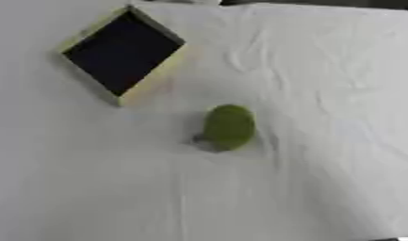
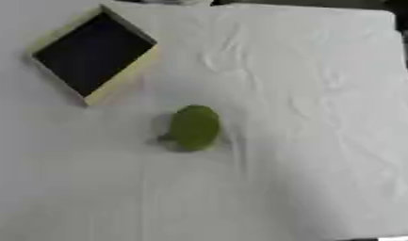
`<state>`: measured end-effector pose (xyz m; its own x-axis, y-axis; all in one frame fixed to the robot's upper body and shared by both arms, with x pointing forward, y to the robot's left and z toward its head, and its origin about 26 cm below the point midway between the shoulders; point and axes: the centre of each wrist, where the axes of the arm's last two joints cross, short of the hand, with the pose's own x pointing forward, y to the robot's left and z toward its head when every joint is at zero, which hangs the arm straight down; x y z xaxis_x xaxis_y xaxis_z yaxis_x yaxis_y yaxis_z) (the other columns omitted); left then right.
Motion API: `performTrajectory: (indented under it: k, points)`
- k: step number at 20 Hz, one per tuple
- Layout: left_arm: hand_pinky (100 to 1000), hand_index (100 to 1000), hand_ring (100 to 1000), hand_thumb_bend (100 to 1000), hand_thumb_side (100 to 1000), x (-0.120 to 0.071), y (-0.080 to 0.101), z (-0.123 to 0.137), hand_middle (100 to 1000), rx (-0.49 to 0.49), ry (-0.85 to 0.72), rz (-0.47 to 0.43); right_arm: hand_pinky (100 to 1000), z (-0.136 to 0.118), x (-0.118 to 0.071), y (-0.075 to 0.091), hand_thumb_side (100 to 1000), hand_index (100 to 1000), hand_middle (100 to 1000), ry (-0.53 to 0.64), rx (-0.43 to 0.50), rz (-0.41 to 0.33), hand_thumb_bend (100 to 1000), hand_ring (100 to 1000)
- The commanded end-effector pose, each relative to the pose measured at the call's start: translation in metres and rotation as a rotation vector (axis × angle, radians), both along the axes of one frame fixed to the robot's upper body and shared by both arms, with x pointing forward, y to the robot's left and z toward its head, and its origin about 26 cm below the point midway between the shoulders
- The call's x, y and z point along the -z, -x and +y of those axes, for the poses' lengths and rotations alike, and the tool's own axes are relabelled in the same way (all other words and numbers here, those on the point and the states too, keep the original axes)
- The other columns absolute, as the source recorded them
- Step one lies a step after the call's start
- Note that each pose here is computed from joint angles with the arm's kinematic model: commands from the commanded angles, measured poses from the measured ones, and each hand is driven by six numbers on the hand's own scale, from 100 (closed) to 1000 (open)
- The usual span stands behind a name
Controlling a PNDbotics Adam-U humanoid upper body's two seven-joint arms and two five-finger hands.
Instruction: Pick up objects on the table and place them in the box.
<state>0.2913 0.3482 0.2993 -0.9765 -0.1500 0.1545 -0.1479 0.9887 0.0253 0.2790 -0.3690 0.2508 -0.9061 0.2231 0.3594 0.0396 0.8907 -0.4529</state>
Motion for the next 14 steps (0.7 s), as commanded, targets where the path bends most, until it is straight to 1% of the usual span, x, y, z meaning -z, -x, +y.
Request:
performTrajectory:
  k: [1,4,6,8,9,10,12,14]
  points:
    - [591,693,703,100,497,-0.01,0.006,0.002,597,-0.012,-0.032,-0.031,718,0.0,-0.011,0.003,470,795,555,0.045,-0.002,-0.027,100,875]
    - [591,693,703,100,496,-0.01,0.006,0.002,598,-0.012,-0.032,-0.031,728,0.003,-0.018,0.003,470,806,577,0.085,-0.003,-0.046,100,887]
    - [591,693,704,100,497,-0.01,0.006,0.002,598,-0.012,-0.034,-0.029,756,0.005,-0.027,0.002,361,825,630,0.176,0.013,-0.085,100,910]
    - [590,693,704,100,498,-0.01,0.006,0.002,598,-0.011,-0.035,-0.027,775,0.01,-0.037,0.001,178,843,676,0.295,0.027,-0.13,100,929]
    - [590,693,704,100,498,-0.01,0.006,0.002,598,-0.009,-0.036,-0.027,786,0.014,-0.041,0.0,114,855,700,0.358,0.03,-0.153,100,939]
    - [591,693,704,100,498,-0.01,0.006,0.002,598,-0.008,-0.037,-0.026,798,0.018,-0.046,-0.001,100,864,724,0.417,0.033,-0.175,100,950]
    - [591,693,704,100,498,-0.01,0.006,0.001,598,-0.005,-0.038,-0.026,822,0.026,-0.053,-0.004,100,876,766,0.52,0.036,-0.207,100,978]
    - [590,693,704,100,499,-0.01,0.005,0.001,598,-0.002,-0.039,-0.025,838,0.035,-0.059,-0.006,100,882,790,0.619,0.035,-0.227,100,999]
